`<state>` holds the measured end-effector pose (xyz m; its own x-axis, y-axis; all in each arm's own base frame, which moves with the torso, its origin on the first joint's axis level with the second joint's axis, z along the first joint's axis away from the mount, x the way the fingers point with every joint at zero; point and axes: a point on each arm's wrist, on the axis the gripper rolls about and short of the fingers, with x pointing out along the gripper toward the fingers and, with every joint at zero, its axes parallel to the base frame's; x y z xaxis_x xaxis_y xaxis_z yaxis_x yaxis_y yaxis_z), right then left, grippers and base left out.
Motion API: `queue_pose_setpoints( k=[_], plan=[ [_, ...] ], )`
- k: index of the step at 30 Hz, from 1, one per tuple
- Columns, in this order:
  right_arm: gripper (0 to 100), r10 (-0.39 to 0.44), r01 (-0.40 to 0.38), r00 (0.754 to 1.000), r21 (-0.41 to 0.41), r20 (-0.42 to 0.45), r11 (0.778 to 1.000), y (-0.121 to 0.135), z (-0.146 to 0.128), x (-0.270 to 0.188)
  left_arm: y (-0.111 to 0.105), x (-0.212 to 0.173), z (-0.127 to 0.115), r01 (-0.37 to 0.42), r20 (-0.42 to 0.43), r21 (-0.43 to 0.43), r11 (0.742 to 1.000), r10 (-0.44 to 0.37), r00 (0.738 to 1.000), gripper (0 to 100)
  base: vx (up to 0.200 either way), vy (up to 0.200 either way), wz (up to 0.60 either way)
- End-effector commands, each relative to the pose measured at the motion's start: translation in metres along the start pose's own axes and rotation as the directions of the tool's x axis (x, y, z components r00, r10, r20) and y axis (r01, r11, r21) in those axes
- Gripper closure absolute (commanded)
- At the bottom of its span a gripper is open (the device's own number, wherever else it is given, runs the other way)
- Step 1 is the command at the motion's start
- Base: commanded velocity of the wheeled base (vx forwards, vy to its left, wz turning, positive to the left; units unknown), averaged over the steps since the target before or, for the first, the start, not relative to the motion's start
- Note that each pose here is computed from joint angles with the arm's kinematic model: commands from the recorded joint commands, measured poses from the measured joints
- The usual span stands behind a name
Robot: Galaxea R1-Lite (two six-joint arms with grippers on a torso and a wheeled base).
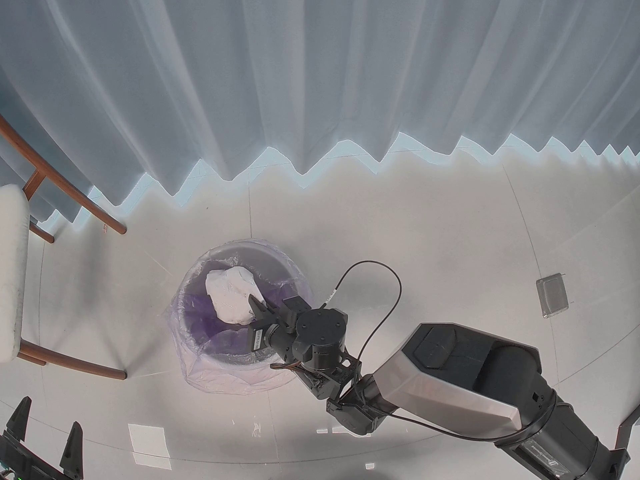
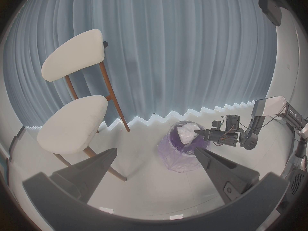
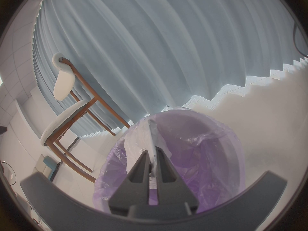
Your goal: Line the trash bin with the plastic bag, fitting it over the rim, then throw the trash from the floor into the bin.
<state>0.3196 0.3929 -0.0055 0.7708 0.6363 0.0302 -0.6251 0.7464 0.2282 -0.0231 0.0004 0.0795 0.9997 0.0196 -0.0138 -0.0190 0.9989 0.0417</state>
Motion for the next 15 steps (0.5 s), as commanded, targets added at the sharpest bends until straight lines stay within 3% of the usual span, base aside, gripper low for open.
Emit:
queue_pose_setpoints(
  k=[1,4,5,10,15],
  plan=[
    [100,-0.004,0.004,1.0,-0.001,-0.01,1.0,-0.002,-0.005,0.0,0.0,-0.001,0.0,-0.001,0.015,0.0,1.0,0.001,1.0,0,0.0,0.0,0.0],
    [100,-0.008,0.008,1.0,0.0,-0.006,1.0,-0.002,-0.004,0.0,0.0,-0.001,0.0,-0.001,0.015,0.0,1.0,0.001,1.0,0,0.0,0.0,0.0],
    [0,-0.006,0.006,1.0,0.003,0.003,1.0,-0.002,-0.003,0.0,0.0,-0.001,0.0,-0.001,0.015,0.0,1.0,0.001,1.0,0,0.0,0.0,0.0],
    [0,0.003,-0.004,0.999,0.015,0.042,1.0,0.0,0.01,-0.004,0.0,-0.001,0.0,-0.001,0.015,0.0,1.0,0.001,1.0,0,0.0,0.0,0.0],
    [0,0.005,-0.007,0.999,0.042,0.05,0.999,0.004,0.042,-0.019,0.0,-0.001,0.0,-0.001,0.017,0.0,1.0,0.001,1.0,0,0.0,0.0,0.0]
  ],
)
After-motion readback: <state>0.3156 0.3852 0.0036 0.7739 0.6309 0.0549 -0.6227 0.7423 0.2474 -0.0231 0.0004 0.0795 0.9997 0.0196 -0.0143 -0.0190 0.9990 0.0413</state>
